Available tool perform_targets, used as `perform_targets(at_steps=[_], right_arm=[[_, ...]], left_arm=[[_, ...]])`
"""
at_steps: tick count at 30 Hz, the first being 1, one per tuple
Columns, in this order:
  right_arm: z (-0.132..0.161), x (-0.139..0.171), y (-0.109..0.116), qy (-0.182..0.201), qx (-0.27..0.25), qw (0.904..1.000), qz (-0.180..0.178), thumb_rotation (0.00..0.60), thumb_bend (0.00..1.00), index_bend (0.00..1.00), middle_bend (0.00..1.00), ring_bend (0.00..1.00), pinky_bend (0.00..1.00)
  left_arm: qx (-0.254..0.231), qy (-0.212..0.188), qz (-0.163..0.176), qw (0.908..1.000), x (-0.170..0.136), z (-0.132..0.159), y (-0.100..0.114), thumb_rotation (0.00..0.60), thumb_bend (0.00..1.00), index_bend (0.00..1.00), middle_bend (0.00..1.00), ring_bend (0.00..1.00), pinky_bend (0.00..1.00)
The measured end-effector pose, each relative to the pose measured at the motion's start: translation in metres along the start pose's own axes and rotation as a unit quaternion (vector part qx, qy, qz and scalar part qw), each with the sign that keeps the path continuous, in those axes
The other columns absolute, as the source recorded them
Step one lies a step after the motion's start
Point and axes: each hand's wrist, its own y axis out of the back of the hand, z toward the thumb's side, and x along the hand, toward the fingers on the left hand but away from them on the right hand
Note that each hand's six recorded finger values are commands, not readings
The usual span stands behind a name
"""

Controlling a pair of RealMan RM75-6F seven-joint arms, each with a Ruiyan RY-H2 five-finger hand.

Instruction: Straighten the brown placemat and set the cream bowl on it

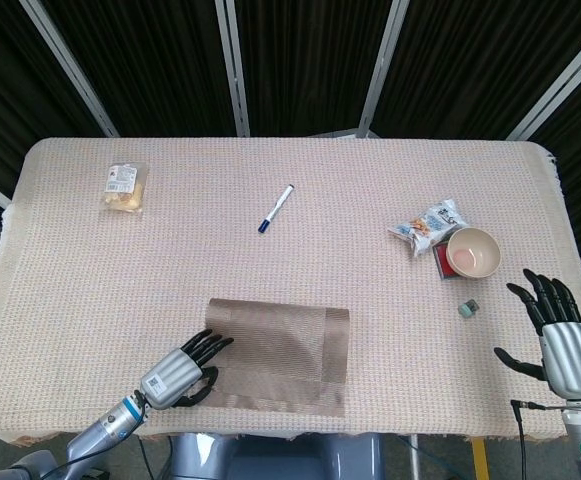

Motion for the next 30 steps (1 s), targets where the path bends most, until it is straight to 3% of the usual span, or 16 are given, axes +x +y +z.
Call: perform_targets(at_steps=[4, 10, 16, 30], right_arm=[[0.000, 0.000, 0.000, 0.000, -0.001, 1.0000, 0.000, 0.600, 0.00, 0.16, 0.00, 0.00, 0.00], [0.001, 0.000, -0.002, 0.000, 0.001, 1.0000, 0.002, 0.600, 0.00, 0.16, 0.00, 0.00, 0.00], [0.000, 0.000, 0.000, -0.001, 0.003, 1.0000, -0.001, 0.600, 0.00, 0.16, 0.00, 0.00, 0.00], [-0.008, -0.002, 0.005, -0.016, 0.008, 0.9998, -0.011, 0.600, 0.00, 0.16, 0.00, 0.00, 0.00]], left_arm=[[-0.003, -0.002, 0.011, 0.9999, 0.002, 0.002, 0.007, 0.600, 0.40, 0.62, 0.00, 0.00, 0.00], [-0.032, 0.003, 0.041, 0.9986, 0.018, 0.006, 0.035, 0.600, 0.40, 0.62, 0.00, 0.00, 0.00], [-0.060, 0.028, 0.059, 0.9960, 0.053, 0.002, 0.074, 0.600, 0.40, 0.63, 0.00, 0.00, 0.00], [-0.051, 0.107, 0.076, 0.9901, 0.135, -0.040, 0.146, 0.600, 0.43, 0.65, 0.00, 0.00, 0.00]])
